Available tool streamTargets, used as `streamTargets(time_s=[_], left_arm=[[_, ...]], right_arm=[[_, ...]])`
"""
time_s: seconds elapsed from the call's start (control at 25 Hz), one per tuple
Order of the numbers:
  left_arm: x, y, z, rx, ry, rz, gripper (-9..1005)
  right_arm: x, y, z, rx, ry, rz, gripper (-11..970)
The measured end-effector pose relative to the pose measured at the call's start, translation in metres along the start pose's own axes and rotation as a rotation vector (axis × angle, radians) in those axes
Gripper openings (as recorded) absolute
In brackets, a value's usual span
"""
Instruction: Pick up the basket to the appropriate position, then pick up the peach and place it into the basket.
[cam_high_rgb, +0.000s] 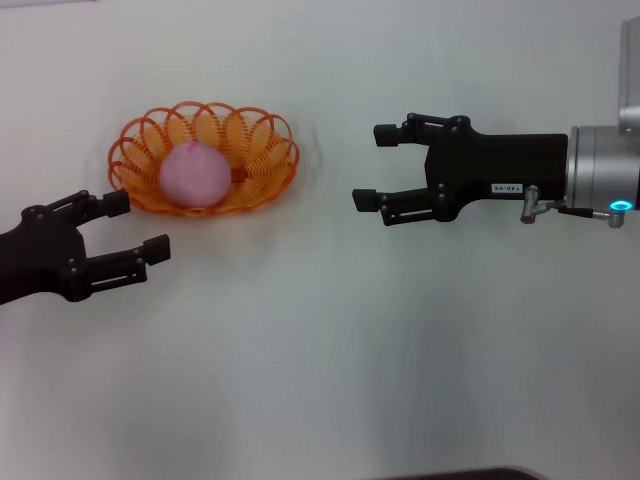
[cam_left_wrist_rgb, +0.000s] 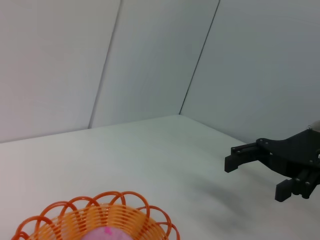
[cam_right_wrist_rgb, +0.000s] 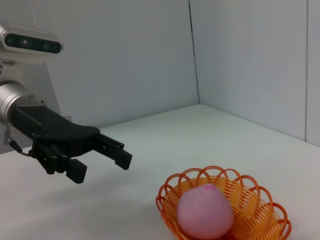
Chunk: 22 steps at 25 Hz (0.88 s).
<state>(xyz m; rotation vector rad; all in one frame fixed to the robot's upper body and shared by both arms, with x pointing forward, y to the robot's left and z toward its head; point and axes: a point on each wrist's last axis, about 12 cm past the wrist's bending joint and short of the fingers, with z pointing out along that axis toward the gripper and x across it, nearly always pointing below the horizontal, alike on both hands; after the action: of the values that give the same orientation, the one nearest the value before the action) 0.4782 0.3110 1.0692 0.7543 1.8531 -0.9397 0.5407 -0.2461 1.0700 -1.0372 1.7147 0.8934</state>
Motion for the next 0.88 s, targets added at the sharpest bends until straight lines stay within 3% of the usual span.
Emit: streamTargets(time_s=[0.24,0.64,0.88], left_arm=[[0.000,0.000,0.000,0.001,0.000,-0.001,887],[0.002,0.000,-0.001,-0.001,0.006,-0.003,887],[0.001,0.000,-0.001,0.000,0.006,-0.002,888]], right_arm=[[0.002,0.001,-0.003,-0.001,0.004,0.004,947],[0.008,0.003,-0.046,0.015,-0.031,0.023,947],[0.009,0.003,-0.049,0.017,-0.029,0.024,947]])
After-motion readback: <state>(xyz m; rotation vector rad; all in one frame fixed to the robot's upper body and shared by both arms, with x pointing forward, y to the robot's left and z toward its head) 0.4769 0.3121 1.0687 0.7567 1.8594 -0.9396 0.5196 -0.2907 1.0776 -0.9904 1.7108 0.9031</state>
